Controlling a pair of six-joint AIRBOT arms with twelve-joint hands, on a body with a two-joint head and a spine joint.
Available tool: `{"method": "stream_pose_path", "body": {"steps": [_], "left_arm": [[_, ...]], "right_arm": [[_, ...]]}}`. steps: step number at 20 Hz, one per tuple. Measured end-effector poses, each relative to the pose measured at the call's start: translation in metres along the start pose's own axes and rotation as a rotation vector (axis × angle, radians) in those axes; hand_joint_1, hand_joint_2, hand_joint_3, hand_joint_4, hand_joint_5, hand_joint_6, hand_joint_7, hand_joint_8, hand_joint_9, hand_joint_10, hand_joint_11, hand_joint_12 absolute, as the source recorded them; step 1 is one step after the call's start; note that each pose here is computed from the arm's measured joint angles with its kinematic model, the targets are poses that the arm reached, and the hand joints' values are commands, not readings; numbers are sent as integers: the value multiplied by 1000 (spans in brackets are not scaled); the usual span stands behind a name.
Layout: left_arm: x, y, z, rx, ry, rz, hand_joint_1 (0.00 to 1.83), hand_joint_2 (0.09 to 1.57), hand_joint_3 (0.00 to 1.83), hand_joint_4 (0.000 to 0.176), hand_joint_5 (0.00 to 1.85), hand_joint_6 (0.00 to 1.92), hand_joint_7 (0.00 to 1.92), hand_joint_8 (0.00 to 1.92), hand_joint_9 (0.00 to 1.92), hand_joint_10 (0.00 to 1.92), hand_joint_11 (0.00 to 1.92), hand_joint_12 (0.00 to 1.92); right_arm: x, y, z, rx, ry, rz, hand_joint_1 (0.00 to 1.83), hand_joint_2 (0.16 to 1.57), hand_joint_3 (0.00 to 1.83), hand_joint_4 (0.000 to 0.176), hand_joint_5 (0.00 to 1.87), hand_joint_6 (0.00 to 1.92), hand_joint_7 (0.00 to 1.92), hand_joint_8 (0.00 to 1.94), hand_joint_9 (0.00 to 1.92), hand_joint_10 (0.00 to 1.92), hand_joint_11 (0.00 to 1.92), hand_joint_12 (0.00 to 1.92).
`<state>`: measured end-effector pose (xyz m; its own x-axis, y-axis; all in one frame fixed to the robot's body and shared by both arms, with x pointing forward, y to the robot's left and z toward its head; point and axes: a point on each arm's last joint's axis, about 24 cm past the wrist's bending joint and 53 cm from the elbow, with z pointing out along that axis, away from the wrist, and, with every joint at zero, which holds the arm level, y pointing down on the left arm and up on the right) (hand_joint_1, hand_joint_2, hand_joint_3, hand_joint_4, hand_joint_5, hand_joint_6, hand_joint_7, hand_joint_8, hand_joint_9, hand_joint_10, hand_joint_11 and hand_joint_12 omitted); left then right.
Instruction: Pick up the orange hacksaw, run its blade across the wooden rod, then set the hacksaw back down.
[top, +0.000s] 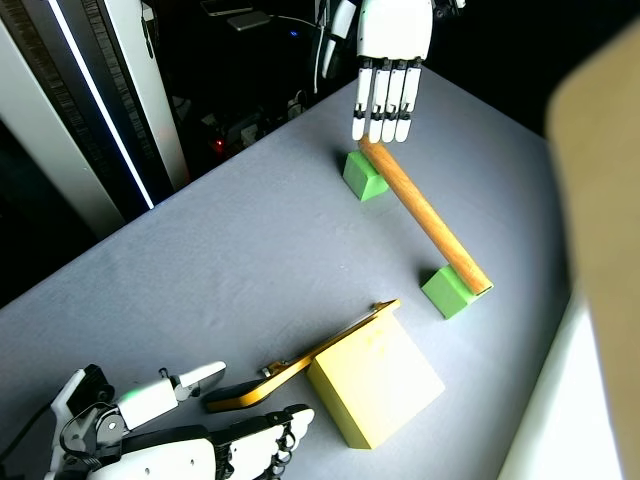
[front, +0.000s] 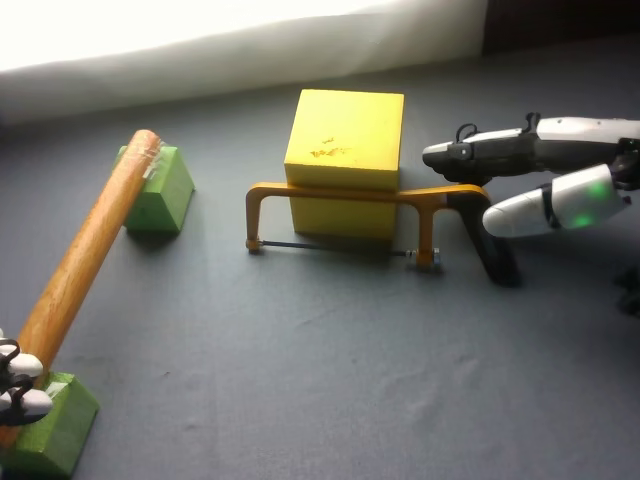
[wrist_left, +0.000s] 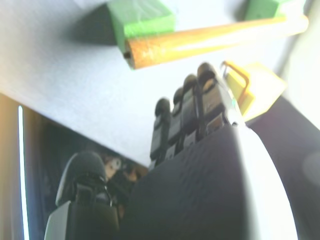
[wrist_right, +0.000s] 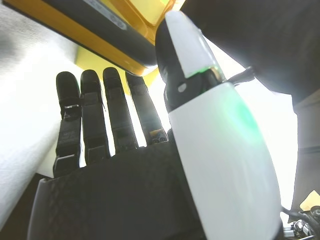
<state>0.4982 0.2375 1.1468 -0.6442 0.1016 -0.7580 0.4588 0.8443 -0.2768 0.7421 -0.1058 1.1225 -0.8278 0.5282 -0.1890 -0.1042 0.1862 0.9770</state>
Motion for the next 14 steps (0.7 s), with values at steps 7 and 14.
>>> {"method": "stream_pose_path", "body": {"steps": [7, 14], "left_arm": [[2, 2, 12, -46, -18, -89, 223, 1266, 0, 0, 148, 1, 64, 1, 61, 3, 0, 196], [-2, 19, 14, -121, -41, -130, 223, 1265, 0, 0, 165, 5, 72, 1, 73, 2, 0, 226]], "right_arm": [[5, -2, 14, 2, -3, -8, 682, 1234, 0, 0, 134, 4, 155, 5, 208, 3, 0, 758], [6, -1, 24, 2, -14, -17, 731, 1229, 1, 0, 167, 2, 185, 2, 229, 4, 0, 822]]}}
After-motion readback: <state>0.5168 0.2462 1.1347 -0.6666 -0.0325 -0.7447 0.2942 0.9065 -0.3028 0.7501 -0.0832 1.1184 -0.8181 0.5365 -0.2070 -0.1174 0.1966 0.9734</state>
